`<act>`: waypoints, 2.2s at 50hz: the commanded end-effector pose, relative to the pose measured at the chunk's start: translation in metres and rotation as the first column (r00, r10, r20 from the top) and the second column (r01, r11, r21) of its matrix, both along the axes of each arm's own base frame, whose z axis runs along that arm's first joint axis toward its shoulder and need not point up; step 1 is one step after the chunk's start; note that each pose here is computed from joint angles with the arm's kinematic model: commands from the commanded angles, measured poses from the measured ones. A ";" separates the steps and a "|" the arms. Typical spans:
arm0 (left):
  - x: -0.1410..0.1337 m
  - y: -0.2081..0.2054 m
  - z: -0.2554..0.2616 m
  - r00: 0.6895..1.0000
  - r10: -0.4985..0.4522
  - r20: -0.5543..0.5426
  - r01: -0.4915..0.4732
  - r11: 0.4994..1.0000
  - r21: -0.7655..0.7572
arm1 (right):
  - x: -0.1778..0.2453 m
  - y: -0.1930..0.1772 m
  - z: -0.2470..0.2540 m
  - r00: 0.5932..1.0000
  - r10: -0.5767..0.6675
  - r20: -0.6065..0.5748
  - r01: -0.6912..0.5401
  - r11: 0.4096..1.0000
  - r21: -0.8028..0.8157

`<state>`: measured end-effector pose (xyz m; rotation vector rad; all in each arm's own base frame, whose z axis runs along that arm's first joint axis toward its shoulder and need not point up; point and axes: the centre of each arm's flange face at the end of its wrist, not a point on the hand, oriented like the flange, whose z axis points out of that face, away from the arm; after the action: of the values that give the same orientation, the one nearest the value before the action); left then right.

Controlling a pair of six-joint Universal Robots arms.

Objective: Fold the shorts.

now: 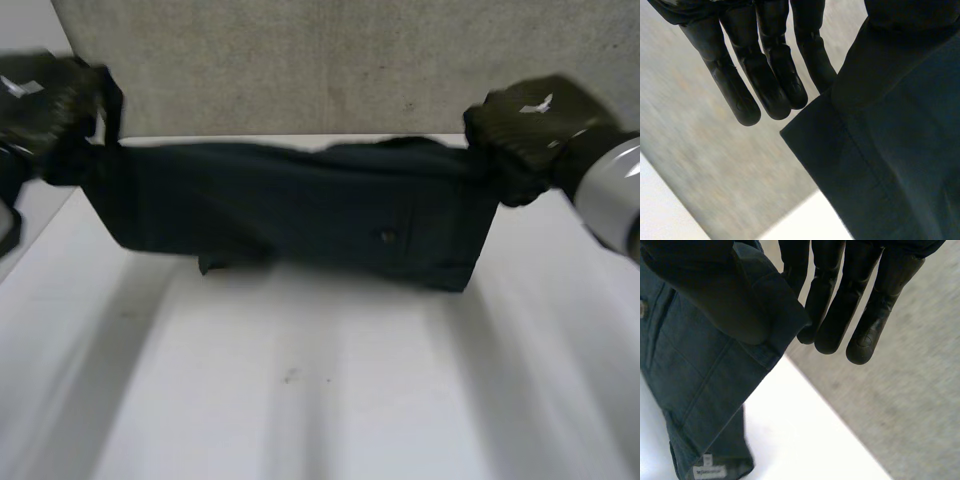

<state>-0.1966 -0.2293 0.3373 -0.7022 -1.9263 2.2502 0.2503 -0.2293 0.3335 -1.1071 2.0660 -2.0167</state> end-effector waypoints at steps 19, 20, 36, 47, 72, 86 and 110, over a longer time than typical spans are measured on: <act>-0.074 -0.162 -0.047 0.987 0.066 0.147 -0.061 0.997 -0.036 | 0.072 -0.130 -0.068 0.994 -0.084 0.068 0.098 0.965 -0.244; -0.077 -0.164 -0.028 0.990 0.076 0.116 -0.064 0.993 -0.102 | 0.074 -0.134 -0.055 0.991 -0.083 0.104 0.111 0.947 -0.302; -0.073 -0.135 0.094 0.968 0.151 -0.199 -0.234 0.827 -0.512 | 0.071 -0.133 0.056 0.925 0.000 0.380 0.265 0.717 -0.644; -0.067 -0.122 -0.071 0.992 0.125 -0.029 -0.126 0.990 -0.058 | 0.075 -0.118 -0.064 0.994 -0.002 0.112 0.040 0.942 -0.333; -0.025 -0.010 -0.183 0.975 0.057 0.215 -0.144 0.897 0.417 | 0.026 -0.027 -0.166 0.969 0.046 -0.242 0.005 0.978 0.206; -0.019 0.017 -0.152 0.990 -0.071 0.125 0.017 0.922 0.387 | -0.011 -0.009 -0.181 0.974 0.028 -0.224 0.032 0.965 0.260; 0.007 -0.015 -0.182 0.987 -0.160 0.022 0.122 0.830 0.545 | -0.017 -0.009 -0.189 0.979 0.011 -0.203 0.039 0.970 0.241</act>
<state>-0.1869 -0.2502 0.1606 -0.7792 -2.2867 1.5234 0.2326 -0.2381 0.1439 -1.2990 2.3498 -1.6507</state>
